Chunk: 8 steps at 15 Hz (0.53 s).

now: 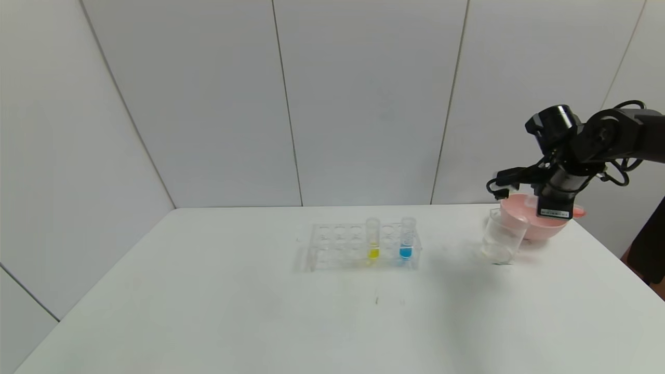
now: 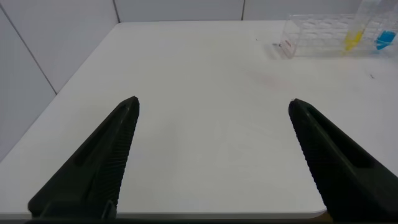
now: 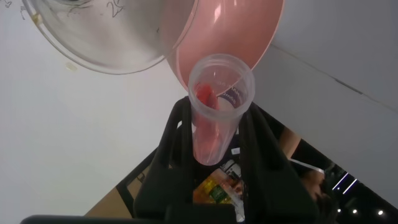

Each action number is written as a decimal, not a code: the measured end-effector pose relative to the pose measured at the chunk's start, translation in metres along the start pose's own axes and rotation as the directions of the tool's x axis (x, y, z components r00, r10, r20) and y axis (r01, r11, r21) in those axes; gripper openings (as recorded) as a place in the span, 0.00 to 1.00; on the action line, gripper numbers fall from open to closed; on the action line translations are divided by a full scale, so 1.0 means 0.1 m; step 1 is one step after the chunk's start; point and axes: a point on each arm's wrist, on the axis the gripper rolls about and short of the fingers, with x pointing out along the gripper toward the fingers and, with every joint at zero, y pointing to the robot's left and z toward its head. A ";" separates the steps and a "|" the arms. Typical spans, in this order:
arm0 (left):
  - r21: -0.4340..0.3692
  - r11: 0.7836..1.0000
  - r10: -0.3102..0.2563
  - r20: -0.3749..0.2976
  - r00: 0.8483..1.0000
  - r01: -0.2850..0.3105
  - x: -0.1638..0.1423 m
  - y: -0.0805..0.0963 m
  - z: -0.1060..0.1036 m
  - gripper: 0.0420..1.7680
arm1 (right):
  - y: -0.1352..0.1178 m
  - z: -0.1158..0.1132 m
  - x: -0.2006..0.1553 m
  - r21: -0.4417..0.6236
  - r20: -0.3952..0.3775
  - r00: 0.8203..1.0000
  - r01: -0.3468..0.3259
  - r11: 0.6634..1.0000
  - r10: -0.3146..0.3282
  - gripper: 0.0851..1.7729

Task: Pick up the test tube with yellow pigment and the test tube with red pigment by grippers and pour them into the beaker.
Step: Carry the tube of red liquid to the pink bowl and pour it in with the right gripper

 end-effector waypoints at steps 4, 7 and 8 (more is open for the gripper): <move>0.000 1.000 0.000 0.000 1.000 0.000 0.00 0.00 0.00 0.97 | 0.03 0.09 0.02 -0.052 -0.036 0.999 0.031 0.998 -0.032 0.24; 0.000 1.000 0.000 0.000 1.000 0.000 0.00 0.00 0.00 0.97 | 0.02 0.17 0.02 -0.094 -0.077 0.993 0.085 0.992 -0.093 0.24; 0.000 1.000 0.000 0.000 1.000 0.000 0.00 0.00 0.00 0.97 | 0.02 0.19 0.02 -0.117 -0.099 0.988 0.103 0.988 -0.115 0.24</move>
